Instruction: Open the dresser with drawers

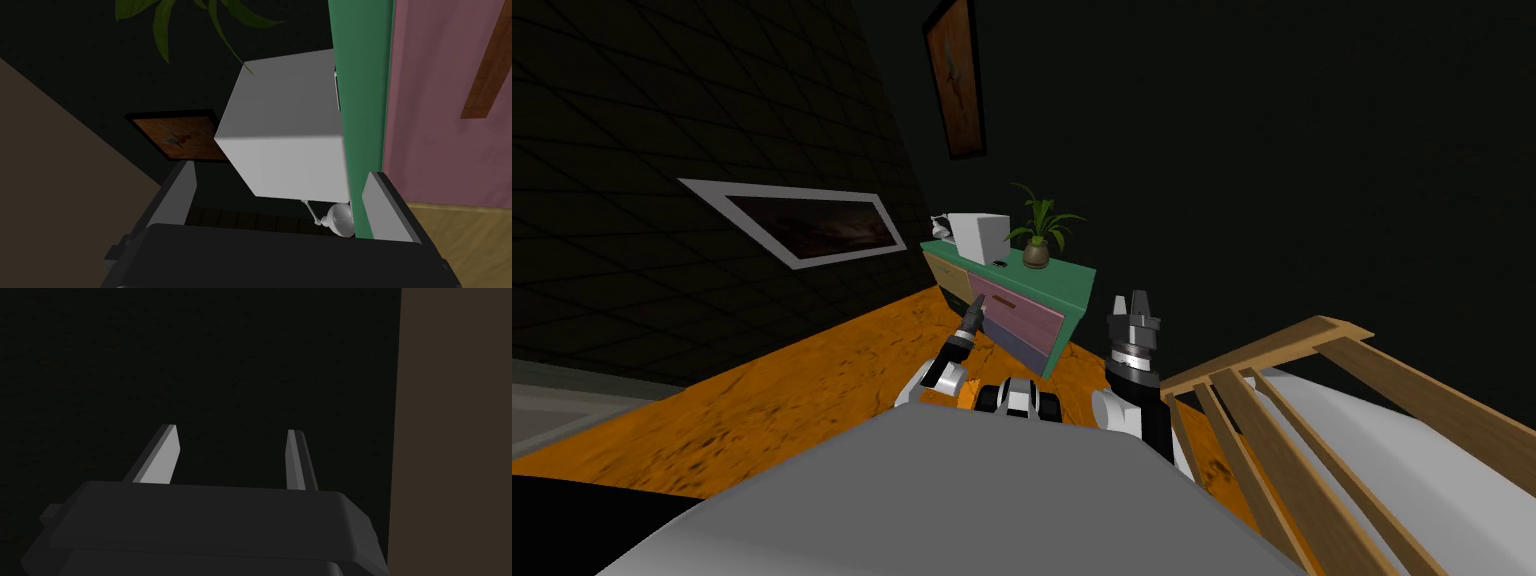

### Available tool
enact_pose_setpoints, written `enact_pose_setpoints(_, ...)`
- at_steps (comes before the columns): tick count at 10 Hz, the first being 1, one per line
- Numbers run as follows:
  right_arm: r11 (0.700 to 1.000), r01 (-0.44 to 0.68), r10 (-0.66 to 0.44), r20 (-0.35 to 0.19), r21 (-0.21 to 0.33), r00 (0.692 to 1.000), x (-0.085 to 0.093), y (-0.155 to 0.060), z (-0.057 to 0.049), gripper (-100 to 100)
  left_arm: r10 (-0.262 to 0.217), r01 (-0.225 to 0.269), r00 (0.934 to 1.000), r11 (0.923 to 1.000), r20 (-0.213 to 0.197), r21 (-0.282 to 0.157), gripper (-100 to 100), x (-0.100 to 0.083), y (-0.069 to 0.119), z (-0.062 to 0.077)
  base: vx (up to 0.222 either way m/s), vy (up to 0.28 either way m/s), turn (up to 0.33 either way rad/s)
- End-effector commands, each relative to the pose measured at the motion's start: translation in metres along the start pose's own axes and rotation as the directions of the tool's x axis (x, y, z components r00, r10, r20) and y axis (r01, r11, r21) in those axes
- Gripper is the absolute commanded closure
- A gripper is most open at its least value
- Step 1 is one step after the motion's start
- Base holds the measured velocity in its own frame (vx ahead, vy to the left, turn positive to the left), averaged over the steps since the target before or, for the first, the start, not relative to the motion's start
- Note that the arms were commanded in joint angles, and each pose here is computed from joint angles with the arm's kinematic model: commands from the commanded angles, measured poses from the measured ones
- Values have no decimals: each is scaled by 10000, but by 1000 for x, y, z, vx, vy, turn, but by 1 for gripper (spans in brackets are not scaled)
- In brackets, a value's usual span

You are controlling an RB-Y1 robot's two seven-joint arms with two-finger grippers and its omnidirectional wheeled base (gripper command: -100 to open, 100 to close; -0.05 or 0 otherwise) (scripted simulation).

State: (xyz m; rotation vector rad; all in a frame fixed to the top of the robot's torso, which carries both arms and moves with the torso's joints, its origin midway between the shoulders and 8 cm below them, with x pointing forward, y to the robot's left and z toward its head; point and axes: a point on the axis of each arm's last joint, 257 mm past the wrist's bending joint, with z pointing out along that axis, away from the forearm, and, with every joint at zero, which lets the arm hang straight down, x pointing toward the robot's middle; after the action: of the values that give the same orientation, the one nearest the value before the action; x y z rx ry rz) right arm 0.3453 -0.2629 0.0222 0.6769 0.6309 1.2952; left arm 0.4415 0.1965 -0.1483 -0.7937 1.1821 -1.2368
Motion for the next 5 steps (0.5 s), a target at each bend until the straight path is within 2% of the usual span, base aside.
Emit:
enact_pose_setpoints(1, 10000, 0, 0, 0, 0, 10000, 0, 0, 0, 0, 238, -263, 9987, 9982, -460, -533, -100, 15, 26, 1, 60, 13, -96)
enact_pose_setpoints(3, 10000, 0, 0, 0, 0, 10000, 0, 0, 0, 0, 451, -535, 9953, 9937, -863, -981, -100, 26, 48, -1, 66, 9, -139)
enact_pose_setpoints(4, 10000, 0, 0, 0, 0, 10000, 0, 0, 0, 0, 586, -735, 9917, 9888, -1147, -1301, -100, 34, 65, -2, 64, 4, -133)
enact_pose_setpoints(5, 10000, 0, 0, 0, 0, 10000, 0, 0, 0, 0, 656, -845, 9894, 9856, -1295, -1465, -100, 38, 73, -3, 63, 10, -104)
